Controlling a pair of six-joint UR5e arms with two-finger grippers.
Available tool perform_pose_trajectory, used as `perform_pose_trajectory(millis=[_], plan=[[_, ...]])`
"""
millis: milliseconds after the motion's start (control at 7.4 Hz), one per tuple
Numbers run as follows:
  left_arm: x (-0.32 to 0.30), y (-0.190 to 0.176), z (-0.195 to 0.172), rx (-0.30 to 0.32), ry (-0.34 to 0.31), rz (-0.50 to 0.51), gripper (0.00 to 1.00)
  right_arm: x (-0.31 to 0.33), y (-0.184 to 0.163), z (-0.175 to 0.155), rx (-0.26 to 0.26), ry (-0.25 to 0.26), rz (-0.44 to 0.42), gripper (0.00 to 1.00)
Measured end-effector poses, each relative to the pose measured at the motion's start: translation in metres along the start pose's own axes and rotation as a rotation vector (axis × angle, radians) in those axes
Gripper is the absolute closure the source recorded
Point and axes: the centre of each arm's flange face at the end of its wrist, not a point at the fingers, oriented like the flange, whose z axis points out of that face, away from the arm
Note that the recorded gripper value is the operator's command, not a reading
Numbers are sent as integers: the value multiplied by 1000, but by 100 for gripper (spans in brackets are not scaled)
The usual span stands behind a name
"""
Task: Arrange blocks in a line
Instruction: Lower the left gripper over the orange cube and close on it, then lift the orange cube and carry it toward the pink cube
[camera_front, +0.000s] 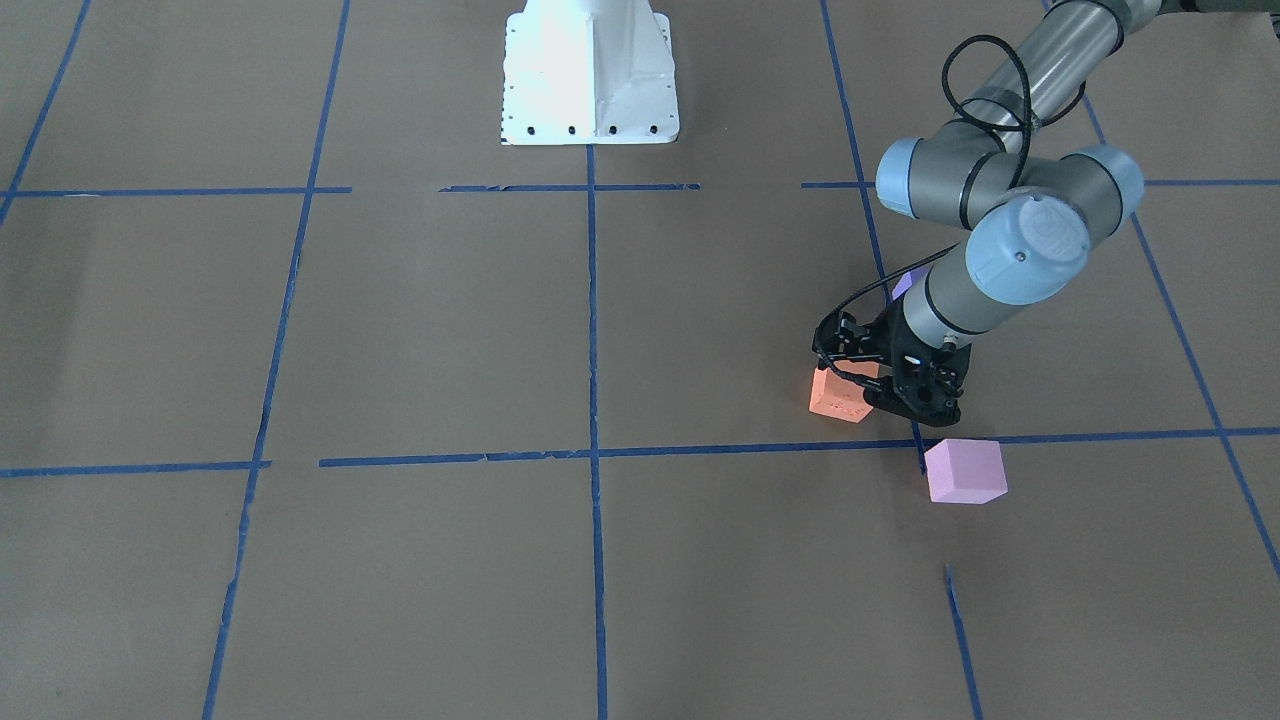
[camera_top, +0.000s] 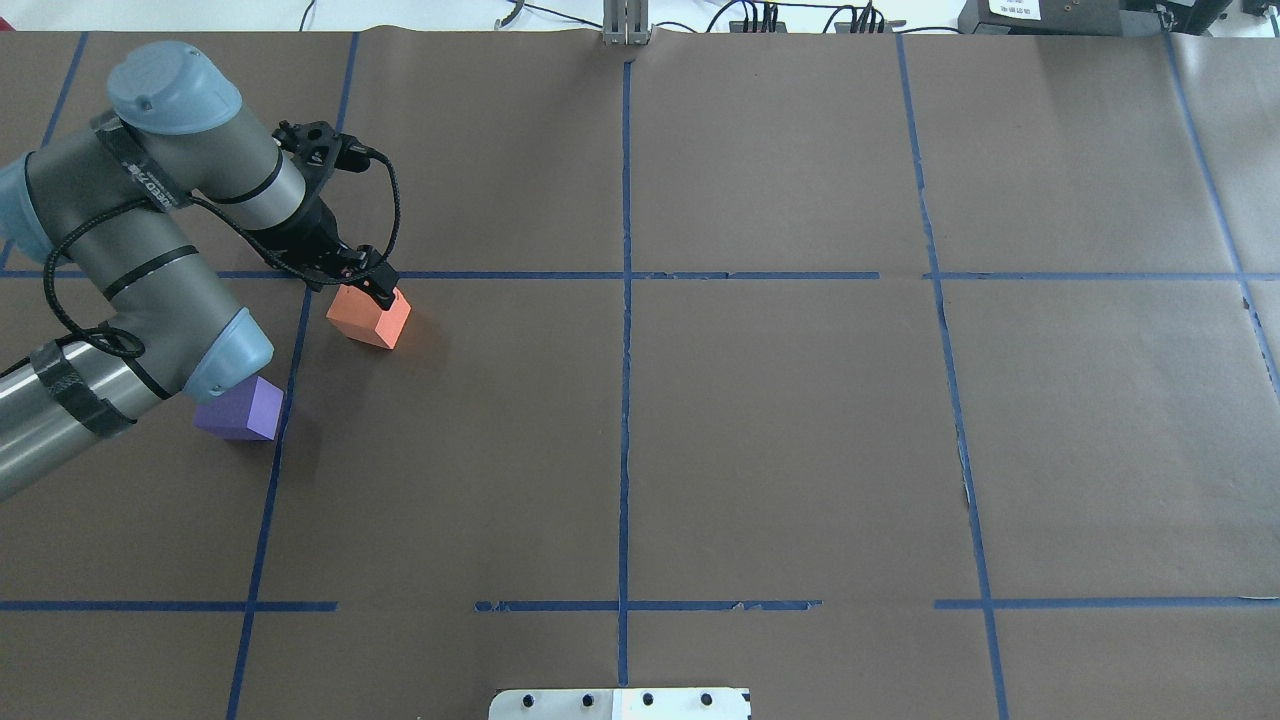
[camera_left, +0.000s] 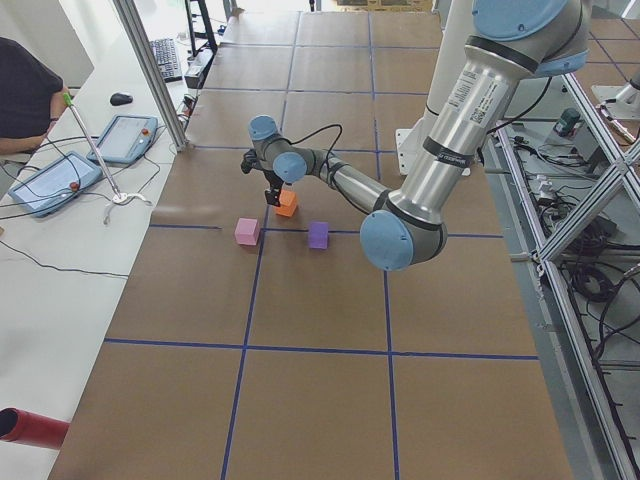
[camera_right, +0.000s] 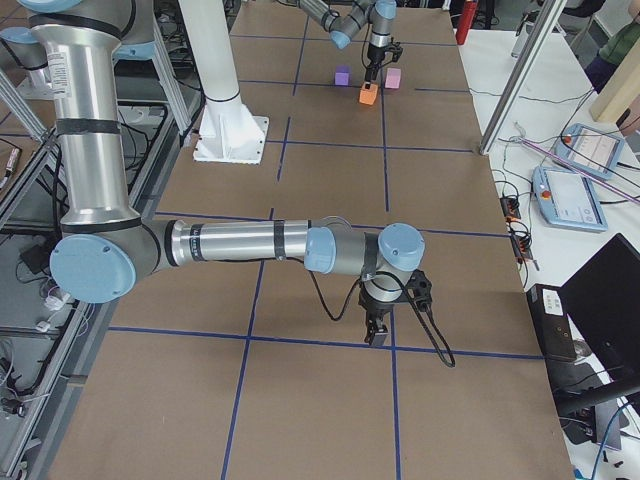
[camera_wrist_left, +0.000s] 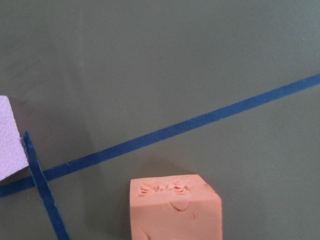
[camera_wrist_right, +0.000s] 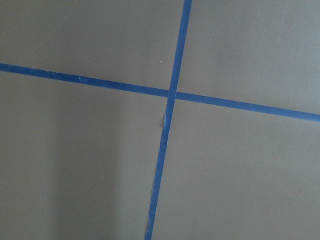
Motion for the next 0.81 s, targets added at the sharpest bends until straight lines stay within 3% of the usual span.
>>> perform_pose_trajectory(millis=[811], plan=[[7, 4, 26, -21, -26, -62, 1, 0, 0, 0, 0, 0, 0, 0]])
